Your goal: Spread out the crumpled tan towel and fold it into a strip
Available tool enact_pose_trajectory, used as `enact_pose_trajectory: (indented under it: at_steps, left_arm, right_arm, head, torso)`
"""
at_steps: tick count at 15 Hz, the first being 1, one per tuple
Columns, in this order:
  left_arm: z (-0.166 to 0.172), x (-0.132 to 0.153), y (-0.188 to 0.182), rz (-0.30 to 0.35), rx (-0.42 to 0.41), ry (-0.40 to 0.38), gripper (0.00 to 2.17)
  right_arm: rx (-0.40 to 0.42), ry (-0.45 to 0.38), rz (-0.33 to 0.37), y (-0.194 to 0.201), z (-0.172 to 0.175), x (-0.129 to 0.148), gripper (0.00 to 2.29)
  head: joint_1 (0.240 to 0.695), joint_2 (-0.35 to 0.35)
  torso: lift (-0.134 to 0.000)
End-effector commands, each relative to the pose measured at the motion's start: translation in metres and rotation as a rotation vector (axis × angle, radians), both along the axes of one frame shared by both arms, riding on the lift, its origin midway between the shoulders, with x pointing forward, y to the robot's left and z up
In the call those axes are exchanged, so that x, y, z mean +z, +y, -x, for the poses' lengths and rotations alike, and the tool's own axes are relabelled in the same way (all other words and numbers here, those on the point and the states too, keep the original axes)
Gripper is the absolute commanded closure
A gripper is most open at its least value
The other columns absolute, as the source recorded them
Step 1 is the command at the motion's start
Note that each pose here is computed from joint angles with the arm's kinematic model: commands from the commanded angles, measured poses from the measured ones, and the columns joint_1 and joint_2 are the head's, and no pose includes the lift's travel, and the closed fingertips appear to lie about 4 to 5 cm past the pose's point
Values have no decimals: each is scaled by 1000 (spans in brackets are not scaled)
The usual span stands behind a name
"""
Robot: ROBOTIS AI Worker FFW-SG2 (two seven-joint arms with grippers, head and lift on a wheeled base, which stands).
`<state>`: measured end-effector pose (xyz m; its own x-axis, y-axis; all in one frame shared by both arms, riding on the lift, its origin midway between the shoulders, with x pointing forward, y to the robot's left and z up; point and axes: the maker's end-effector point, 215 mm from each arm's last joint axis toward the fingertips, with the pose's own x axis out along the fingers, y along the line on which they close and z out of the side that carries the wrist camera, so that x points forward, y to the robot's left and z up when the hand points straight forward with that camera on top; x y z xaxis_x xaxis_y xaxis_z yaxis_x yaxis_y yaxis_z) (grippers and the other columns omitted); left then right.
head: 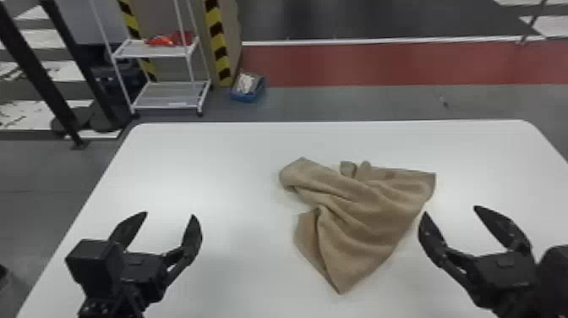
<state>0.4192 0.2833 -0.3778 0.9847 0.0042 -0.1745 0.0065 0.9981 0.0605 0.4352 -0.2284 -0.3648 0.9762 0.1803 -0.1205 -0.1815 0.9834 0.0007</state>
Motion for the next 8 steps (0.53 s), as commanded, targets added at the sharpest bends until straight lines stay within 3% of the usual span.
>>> enact_pose_trajectory:
  at_steps: [1,8]
  left_arm:
    - [0,-2,0,0,1,3,130]
    - [0,-3,0,0,3,5,134]
  right_arm:
    - [-3,1,-7,0,-1,-1,127]
    - [-3,1,-9,0,-2,-1,127]
  head:
    - [695,73]
    - [695,73]
  torso:
    - [-124]
    - [-124]
